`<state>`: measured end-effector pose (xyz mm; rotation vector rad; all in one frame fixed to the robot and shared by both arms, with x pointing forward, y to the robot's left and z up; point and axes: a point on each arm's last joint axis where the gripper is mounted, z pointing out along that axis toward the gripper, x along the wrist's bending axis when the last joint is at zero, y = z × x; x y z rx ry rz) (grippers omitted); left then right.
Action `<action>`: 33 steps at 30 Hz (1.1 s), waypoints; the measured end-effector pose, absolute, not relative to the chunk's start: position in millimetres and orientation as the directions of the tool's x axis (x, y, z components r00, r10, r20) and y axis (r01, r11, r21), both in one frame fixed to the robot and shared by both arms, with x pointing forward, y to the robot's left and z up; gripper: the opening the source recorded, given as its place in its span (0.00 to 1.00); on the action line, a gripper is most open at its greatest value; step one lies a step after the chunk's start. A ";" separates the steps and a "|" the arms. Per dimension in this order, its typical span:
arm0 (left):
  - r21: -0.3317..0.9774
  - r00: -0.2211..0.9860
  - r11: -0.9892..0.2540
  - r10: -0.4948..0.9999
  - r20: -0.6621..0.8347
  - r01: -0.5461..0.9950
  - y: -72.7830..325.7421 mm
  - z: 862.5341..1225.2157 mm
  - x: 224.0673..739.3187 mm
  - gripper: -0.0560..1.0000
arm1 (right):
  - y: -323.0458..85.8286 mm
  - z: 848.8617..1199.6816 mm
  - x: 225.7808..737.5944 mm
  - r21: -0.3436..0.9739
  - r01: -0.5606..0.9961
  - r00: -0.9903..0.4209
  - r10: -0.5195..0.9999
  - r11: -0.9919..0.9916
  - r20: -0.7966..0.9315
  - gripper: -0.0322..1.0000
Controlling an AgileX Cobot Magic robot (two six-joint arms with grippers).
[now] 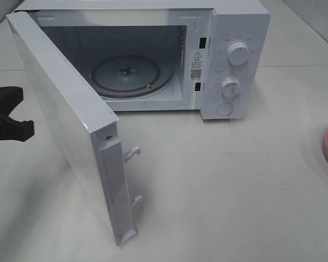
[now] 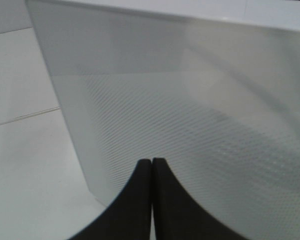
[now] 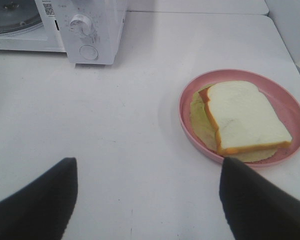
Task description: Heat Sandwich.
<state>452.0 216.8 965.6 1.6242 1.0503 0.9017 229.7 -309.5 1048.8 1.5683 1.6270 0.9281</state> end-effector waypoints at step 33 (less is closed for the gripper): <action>0.979 0.457 -0.092 0.889 -0.001 0.181 88.4 968.3 514.7 0.05 | -309.5 1048.9 229.7 0.860 0.510 -0.038 0.999 0.017 0.002 0.77</action>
